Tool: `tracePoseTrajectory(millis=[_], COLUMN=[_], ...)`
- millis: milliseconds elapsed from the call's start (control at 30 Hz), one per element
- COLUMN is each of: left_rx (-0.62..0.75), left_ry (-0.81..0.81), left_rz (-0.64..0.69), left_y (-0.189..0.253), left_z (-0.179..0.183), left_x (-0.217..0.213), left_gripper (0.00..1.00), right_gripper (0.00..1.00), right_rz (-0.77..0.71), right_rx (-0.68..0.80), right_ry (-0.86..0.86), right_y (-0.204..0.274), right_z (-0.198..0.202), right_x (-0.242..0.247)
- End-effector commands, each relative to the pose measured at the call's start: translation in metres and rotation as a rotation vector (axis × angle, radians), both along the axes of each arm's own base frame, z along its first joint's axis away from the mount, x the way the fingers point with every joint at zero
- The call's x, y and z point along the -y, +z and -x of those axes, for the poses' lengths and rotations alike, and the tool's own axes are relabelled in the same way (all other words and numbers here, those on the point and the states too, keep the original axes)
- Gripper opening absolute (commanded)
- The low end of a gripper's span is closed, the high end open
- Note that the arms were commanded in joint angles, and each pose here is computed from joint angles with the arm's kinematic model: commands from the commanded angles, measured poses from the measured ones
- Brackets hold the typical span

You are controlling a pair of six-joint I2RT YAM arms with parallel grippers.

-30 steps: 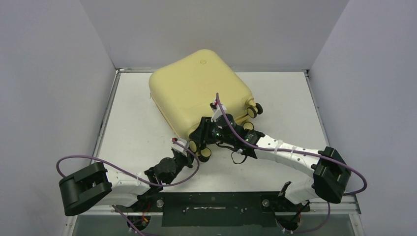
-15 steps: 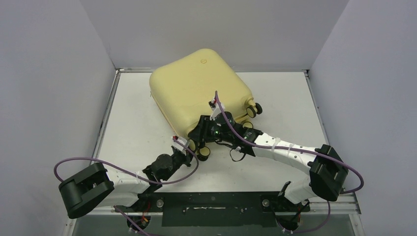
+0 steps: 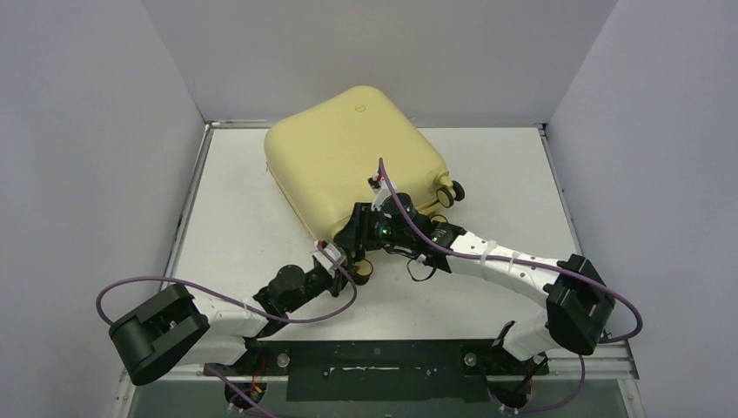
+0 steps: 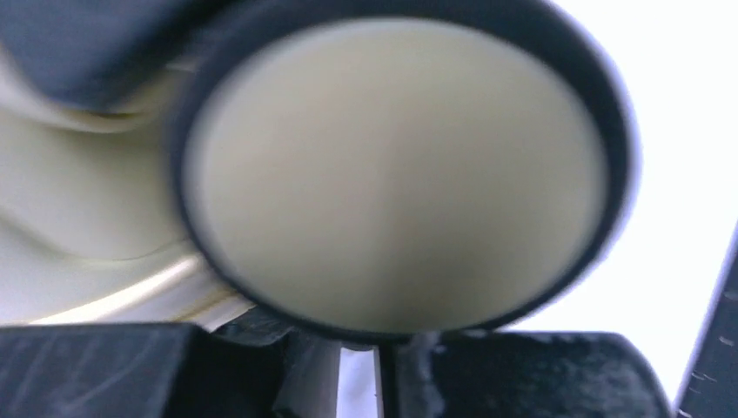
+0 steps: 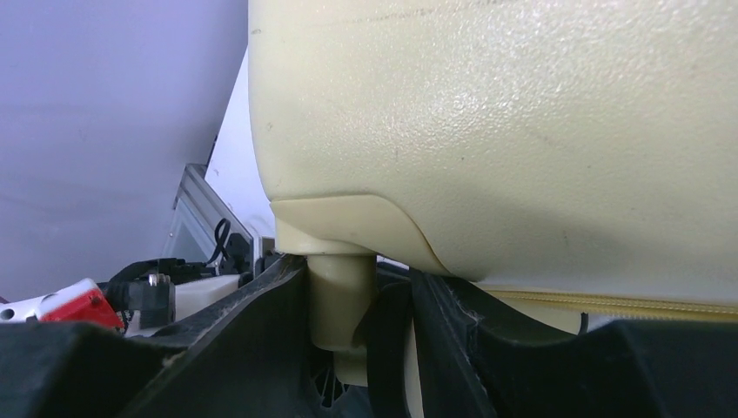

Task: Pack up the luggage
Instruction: Zip the luggage at the center of the board.

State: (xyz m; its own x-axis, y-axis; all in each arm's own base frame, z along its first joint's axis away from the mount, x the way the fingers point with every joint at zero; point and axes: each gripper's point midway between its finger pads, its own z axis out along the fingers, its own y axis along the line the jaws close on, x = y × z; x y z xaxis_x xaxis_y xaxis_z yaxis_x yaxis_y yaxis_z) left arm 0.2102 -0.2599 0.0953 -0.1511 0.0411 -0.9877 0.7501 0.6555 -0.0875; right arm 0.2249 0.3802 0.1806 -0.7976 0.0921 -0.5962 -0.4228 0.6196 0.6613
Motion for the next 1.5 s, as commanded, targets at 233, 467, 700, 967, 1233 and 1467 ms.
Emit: tracePoseTrajectory(millis=[233, 467, 700, 967, 1233, 1467], left_rx=[0.2, 0.11, -0.105, -0.132, -0.069, -0.09], left_ry=[-0.251, -0.218, -0.213, 0.03, 0.346, 0.536], left_rz=[0.239, 0.179, 0.267, 0.37, 0.283, 0.269], left_y=[0.111, 0.115, 0.149, 0.199, 0.2, 0.185], left_z=[0.045, 0.064, 0.085, 0.051, 0.002, -0.027], left_x=[0.04, 0.028, 0.019, -0.002, -0.031, -0.063], left_gripper=[0.61, 0.97, 0.97, 0.97, 0.97, 0.97], right_gripper=[0.36, 0.75, 0.76, 0.71, 0.69, 0.66], right_rz=[-0.007, 0.083, 0.127, 0.254, 0.13, 0.081], right_rx=[-0.095, 0.08, 0.344, 0.594, 0.637, 0.632], right_ry=[0.076, -0.056, -0.12, -0.049, -0.285, -0.409], right_y=[-0.007, 0.036, 0.031, -0.019, -0.031, -0.05], right_z=[0.025, 0.0, 0.007, 0.048, 0.032, 0.009], right_x=[0.0, 0.06, 0.111, 0.075, 0.052, 0.042])
